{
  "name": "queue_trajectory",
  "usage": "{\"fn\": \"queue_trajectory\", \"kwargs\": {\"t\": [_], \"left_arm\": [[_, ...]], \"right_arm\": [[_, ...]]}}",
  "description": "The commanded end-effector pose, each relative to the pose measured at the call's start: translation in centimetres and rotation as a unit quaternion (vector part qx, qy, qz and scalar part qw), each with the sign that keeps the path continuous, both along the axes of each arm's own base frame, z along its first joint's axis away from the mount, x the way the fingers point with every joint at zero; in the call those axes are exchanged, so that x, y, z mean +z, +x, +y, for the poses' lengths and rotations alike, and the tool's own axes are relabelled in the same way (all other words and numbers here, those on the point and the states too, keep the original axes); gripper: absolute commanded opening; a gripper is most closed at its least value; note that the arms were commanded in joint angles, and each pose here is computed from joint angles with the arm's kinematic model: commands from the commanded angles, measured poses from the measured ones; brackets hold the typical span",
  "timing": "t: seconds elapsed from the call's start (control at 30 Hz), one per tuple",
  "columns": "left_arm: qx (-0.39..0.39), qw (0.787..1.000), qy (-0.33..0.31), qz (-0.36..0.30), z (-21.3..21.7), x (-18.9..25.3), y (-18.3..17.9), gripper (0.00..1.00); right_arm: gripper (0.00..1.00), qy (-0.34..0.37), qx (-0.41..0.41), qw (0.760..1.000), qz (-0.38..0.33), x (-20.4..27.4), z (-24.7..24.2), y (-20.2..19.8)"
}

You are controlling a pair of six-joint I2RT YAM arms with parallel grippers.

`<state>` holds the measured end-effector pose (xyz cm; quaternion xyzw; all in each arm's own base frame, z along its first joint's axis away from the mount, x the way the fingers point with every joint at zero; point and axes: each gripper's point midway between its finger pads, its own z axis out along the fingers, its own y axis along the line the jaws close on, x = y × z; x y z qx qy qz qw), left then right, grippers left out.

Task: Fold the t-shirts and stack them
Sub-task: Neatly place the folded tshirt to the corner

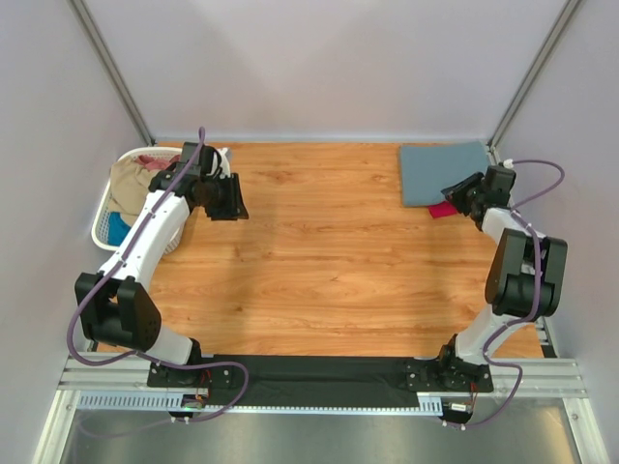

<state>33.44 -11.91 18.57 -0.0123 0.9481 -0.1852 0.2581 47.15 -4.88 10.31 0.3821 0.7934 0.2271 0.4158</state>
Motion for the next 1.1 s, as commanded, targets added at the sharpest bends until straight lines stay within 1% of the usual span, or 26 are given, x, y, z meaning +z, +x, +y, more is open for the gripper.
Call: {"fn": "queue_trajectory", "kwargs": {"t": [0.0,0.03,0.17,0.3,0.53,0.7,0.73,0.87,0.93,1.0,1.07], "left_arm": [[-0.006,1.000,-0.006,-0.008,-0.3,0.2,0.2,0.43],[-0.006,1.000,-0.006,-0.008,-0.4,0.2,0.3,0.43],[-0.007,1.000,-0.003,-0.010,-0.4,0.2,0.2,0.43],[-0.005,1.000,-0.001,-0.016,-0.3,0.5,0.2,0.43],[0.001,1.000,0.008,-0.025,0.1,0.9,0.2,0.43],[0.003,0.999,0.009,-0.033,0.2,1.4,0.4,0.43],[0.003,0.999,0.009,-0.031,0.2,1.4,0.3,0.43],[0.004,0.999,0.010,-0.035,0.3,1.5,0.3,0.43],[0.005,0.999,0.006,-0.040,0.2,1.8,0.3,0.43],[0.005,0.999,0.003,-0.049,0.2,2.3,0.1,0.43],[0.006,0.998,-0.002,-0.058,0.1,3.0,0.1,0.43]], "right_arm": [[0.21,-0.003,0.021,1.000,0.009,0.1,0.6,-0.7],[0.20,0.003,0.022,1.000,0.021,-0.9,0.9,-1.1],[0.19,0.027,0.028,0.999,0.034,-3.1,2.2,-1.4],[0.19,0.040,0.027,0.998,0.045,-5.1,2.7,-0.4],[0.19,0.051,-0.002,0.997,0.058,-7.9,1.9,1.6],[0.20,0.039,-0.016,0.997,0.058,-7.7,0.7,3.8],[0.20,0.036,-0.017,0.998,0.050,-7.1,0.4,4.9],[0.20,0.032,-0.007,0.999,0.029,-5.3,0.2,6.7],[0.20,0.038,0.004,0.999,0.026,-4.3,0.7,6.6],[0.21,0.040,0.019,0.999,0.005,-2.0,1.4,5.8],[0.22,0.039,0.032,0.999,0.006,-1.2,2.1,4.2]]}}
